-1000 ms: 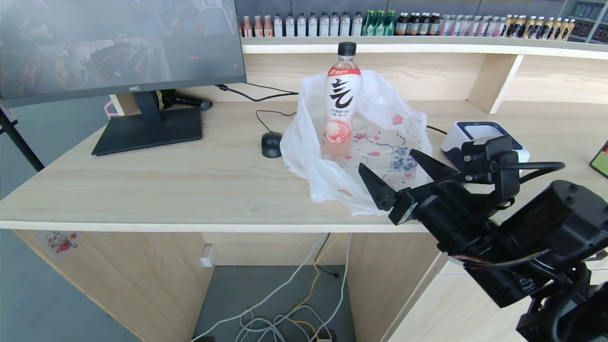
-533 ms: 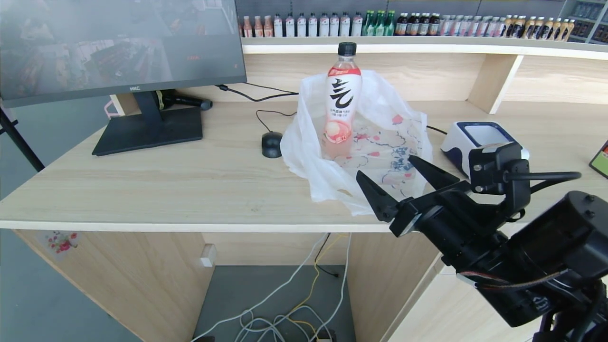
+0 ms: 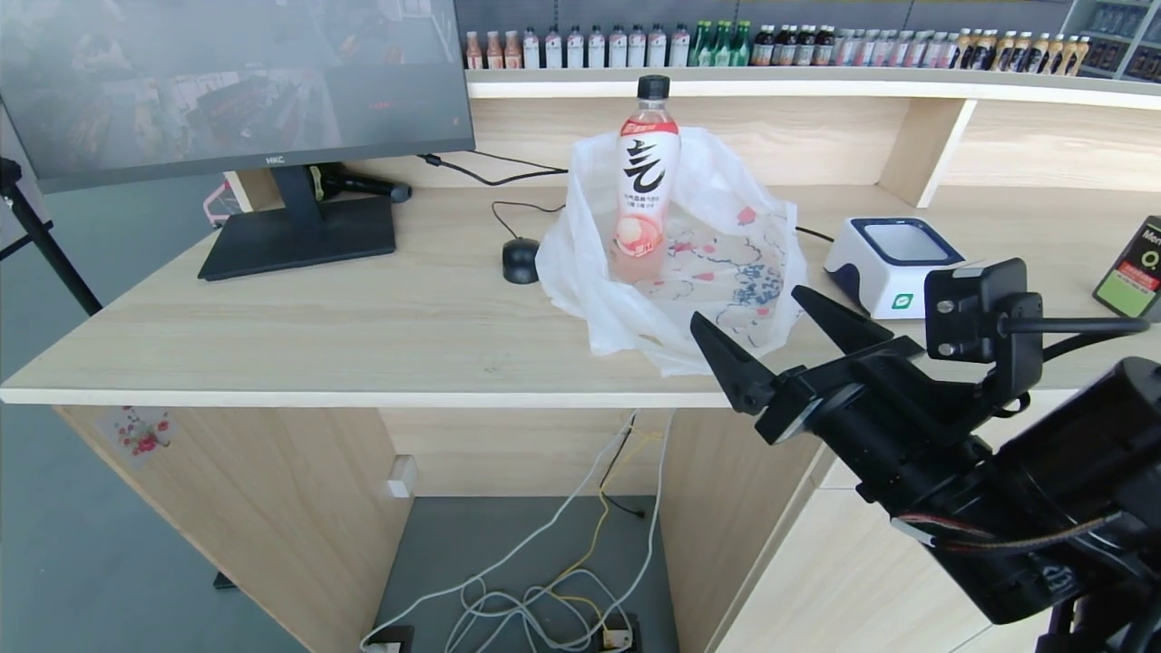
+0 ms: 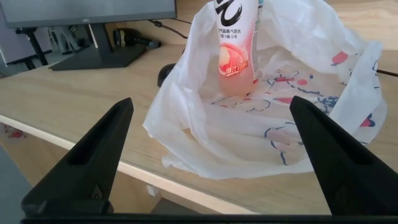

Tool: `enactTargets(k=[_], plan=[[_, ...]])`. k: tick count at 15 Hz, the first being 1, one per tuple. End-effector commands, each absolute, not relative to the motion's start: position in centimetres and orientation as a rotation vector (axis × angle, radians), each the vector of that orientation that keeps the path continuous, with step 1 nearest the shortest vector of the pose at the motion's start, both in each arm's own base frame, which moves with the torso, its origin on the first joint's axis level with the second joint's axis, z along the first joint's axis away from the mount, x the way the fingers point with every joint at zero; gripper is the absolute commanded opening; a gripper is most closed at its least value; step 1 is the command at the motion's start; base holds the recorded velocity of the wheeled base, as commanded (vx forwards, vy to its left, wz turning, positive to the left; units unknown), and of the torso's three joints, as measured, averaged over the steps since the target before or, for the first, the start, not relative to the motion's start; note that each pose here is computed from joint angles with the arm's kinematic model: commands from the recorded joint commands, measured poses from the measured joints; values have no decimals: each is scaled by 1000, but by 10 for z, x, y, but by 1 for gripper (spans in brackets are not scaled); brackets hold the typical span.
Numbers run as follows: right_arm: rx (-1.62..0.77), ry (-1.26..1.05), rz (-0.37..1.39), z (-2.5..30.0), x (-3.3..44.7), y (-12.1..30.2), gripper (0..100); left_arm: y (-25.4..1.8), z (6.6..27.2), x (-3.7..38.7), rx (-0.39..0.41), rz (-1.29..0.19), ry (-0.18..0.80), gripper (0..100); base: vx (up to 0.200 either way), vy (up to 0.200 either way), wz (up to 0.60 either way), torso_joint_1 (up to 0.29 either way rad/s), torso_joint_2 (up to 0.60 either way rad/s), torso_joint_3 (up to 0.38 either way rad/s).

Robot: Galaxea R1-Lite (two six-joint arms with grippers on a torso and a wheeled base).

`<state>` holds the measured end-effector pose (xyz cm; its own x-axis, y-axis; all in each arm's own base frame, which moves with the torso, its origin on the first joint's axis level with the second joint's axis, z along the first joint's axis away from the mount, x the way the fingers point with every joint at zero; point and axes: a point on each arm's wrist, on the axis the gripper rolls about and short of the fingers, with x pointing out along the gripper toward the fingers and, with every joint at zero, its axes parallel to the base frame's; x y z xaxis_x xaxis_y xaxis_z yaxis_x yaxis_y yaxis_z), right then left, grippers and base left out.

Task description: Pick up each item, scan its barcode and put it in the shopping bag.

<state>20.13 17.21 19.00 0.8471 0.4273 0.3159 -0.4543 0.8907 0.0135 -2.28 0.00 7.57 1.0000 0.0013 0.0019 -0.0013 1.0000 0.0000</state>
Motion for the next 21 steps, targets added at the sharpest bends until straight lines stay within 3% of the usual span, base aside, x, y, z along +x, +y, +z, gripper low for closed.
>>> enactTargets(k=[1,21], plan=[[88,-312,468,190,201,173,100,0,76,-23,0,2,-3,100,0,0,0,0,0,0],[79,-308,464,191,179,152,100,0,76,-23,-9,2,-3,100,0,-190,0,3,2,2]])
